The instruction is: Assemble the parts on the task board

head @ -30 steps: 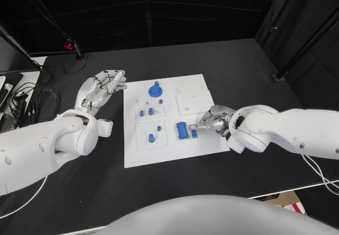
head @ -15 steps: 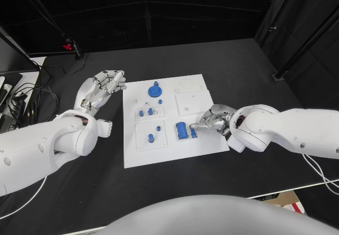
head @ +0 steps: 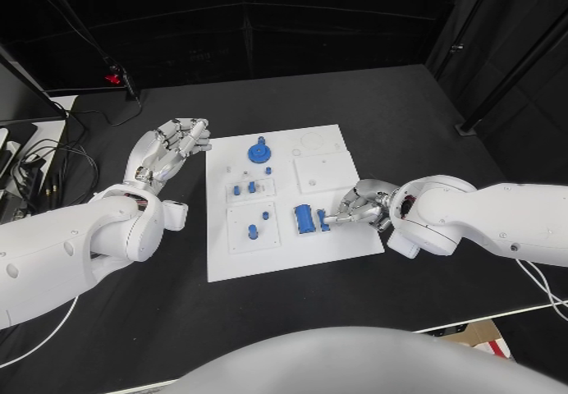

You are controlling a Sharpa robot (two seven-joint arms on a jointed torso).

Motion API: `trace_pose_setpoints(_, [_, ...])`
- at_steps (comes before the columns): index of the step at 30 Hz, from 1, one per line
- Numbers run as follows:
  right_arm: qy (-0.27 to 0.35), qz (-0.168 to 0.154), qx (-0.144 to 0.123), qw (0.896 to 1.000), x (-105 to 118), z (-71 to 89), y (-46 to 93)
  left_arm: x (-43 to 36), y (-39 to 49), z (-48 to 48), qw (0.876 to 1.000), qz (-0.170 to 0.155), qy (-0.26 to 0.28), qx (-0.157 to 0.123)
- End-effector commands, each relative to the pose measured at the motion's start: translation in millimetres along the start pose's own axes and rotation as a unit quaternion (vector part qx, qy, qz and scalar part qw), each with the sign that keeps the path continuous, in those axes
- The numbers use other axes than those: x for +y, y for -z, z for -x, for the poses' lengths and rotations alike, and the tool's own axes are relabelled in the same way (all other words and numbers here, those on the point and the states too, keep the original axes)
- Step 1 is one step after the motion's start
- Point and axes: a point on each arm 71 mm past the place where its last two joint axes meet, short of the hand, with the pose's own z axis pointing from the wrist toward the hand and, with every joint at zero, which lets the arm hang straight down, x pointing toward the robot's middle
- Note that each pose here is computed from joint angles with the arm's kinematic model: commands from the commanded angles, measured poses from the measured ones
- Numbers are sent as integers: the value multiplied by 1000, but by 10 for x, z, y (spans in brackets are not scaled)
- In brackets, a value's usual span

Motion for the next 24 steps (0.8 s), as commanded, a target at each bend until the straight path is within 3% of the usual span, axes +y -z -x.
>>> trace_pose_setpoints(1, [27, 4, 32, 999, 22, -57, 5, -11, -7, -8, 1000, -3, 2, 3])
trace_pose_setpoints(8, [32, 1, 37, 999, 42, -77, -29, -10, -5, -7, 1000, -3, 2, 2])
trace_pose_setpoints(24, [38, -9, 12, 999, 50, -44, -96, -8, -4, -15, 1000, -3, 3, 4])
